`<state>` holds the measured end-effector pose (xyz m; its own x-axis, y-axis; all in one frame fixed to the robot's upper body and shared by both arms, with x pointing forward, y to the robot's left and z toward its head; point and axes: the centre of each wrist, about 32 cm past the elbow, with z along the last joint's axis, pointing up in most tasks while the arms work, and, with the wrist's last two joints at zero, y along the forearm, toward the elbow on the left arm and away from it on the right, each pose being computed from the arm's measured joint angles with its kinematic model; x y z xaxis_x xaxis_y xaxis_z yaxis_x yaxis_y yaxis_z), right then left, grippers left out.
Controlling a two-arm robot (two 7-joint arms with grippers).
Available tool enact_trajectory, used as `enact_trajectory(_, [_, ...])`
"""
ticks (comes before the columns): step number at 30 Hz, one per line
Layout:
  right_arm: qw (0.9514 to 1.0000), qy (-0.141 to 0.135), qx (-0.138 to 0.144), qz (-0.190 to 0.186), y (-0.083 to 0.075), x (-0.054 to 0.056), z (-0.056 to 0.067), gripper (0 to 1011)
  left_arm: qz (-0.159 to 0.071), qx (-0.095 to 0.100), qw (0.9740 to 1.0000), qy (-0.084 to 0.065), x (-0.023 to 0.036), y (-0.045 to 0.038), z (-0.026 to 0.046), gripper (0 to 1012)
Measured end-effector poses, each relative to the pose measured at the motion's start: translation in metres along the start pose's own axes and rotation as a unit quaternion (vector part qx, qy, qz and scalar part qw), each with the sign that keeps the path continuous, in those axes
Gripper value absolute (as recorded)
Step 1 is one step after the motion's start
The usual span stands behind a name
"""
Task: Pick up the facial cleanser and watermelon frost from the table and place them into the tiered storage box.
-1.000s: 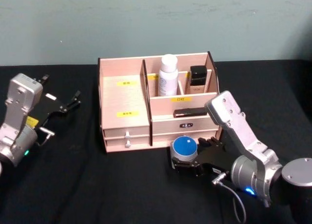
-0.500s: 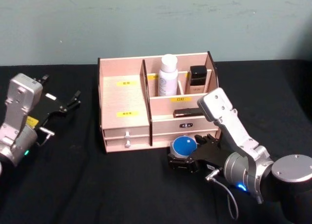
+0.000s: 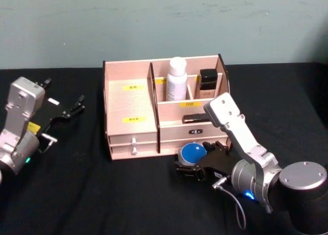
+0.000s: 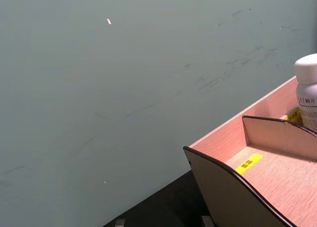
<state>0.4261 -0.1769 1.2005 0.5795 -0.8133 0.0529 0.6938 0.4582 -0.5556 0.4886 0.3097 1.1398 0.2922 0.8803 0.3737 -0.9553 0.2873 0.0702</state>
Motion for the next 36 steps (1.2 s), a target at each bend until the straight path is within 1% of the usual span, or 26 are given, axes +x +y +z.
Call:
enact_trajectory(16, [0.9999,-0.002,-0.002,-0.014,0.0017,-0.0002,-0.0011,1000,0.000,0.000,1.0000,0.000,0.0000,0.0000,0.0000,1001])
enact_trajectory(36, [0.9999,-0.005,-0.001,-0.010,0.0055,0.0002,-0.0027,1000,0.000,0.000,1.0000,0.000,0.0000,0.0000,0.0000,1001])
